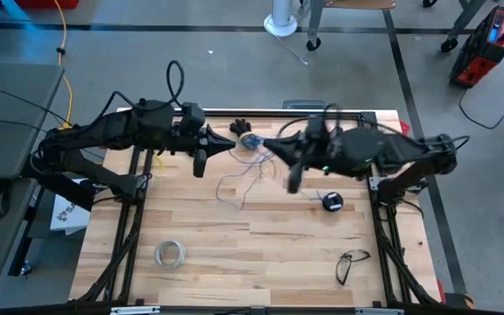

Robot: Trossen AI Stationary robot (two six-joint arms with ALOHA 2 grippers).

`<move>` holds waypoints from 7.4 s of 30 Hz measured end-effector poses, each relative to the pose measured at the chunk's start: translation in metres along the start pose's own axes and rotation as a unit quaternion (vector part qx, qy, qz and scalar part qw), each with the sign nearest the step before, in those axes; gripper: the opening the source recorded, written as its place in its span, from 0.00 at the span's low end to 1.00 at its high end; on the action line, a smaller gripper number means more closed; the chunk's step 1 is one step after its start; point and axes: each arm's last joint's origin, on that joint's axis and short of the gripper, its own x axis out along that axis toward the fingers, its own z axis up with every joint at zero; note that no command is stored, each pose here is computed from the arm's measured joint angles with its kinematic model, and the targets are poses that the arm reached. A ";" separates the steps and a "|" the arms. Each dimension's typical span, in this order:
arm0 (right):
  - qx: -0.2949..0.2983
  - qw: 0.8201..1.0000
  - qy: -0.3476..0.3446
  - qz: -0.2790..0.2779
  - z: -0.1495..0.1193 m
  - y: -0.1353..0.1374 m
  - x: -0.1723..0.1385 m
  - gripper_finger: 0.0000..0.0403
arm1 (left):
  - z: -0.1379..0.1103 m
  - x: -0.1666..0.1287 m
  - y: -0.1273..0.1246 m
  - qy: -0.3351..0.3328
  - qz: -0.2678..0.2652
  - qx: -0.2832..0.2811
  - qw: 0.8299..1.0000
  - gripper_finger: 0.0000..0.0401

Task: Coil cords
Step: Uncoil the blue wire from the black spool

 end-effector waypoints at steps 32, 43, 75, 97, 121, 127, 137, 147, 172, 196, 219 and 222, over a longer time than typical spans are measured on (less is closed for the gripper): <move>-0.096 0.946 0.301 -0.068 -0.081 -0.006 0.010 0.31 | 0.027 -0.006 -0.003 -0.048 0.035 0.033 0.998 0.00; -0.113 0.946 0.256 -0.164 -0.107 0.013 0.019 0.37 | 0.039 -0.028 -0.004 -0.082 0.033 0.028 0.996 0.00; -0.032 0.962 0.041 -0.267 -0.077 -0.016 0.085 0.35 | 0.040 -0.027 -0.005 -0.087 0.025 0.023 0.996 0.00; 0.024 0.969 0.003 -0.246 -0.056 -0.048 0.106 0.22 | 0.042 -0.017 -0.008 -0.095 0.006 0.022 0.995 0.00; 0.095 0.984 -0.095 -0.118 0.012 -0.036 0.040 0.00 | 0.000 0.001 0.010 0.011 0.112 0.067 0.991 0.00; 0.098 0.985 -0.086 -0.111 0.011 -0.037 0.039 0.00 | -0.027 0.035 0.015 -0.015 0.063 0.007 0.998 0.02; 0.123 0.983 -0.107 -0.089 0.023 -0.038 0.029 0.00 | -0.072 0.057 0.020 0.065 0.042 -0.035 0.996 0.29; 0.110 0.986 -0.078 -0.099 0.020 -0.042 0.024 0.00 | -0.026 0.021 -0.008 -0.076 -0.091 -0.062 0.991 0.50; 0.115 0.987 -0.065 -0.097 0.014 -0.050 0.041 0.00 | -0.025 0.078 -0.032 -0.167 0.100 0.100 0.976 0.50; 0.112 0.991 -0.050 -0.062 0.013 -0.048 0.042 0.00 | -0.020 0.098 -0.025 -0.204 0.123 0.149 0.960 0.48; 0.067 0.994 -0.062 -0.055 0.021 -0.049 0.033 0.03 | 0.000 0.042 -0.028 -0.233 0.046 0.053 0.970 0.00; 0.037 0.996 -0.049 -0.060 0.020 -0.050 0.030 0.11 | 0.008 0.016 -0.027 -0.248 0.008 0.014 0.969 0.00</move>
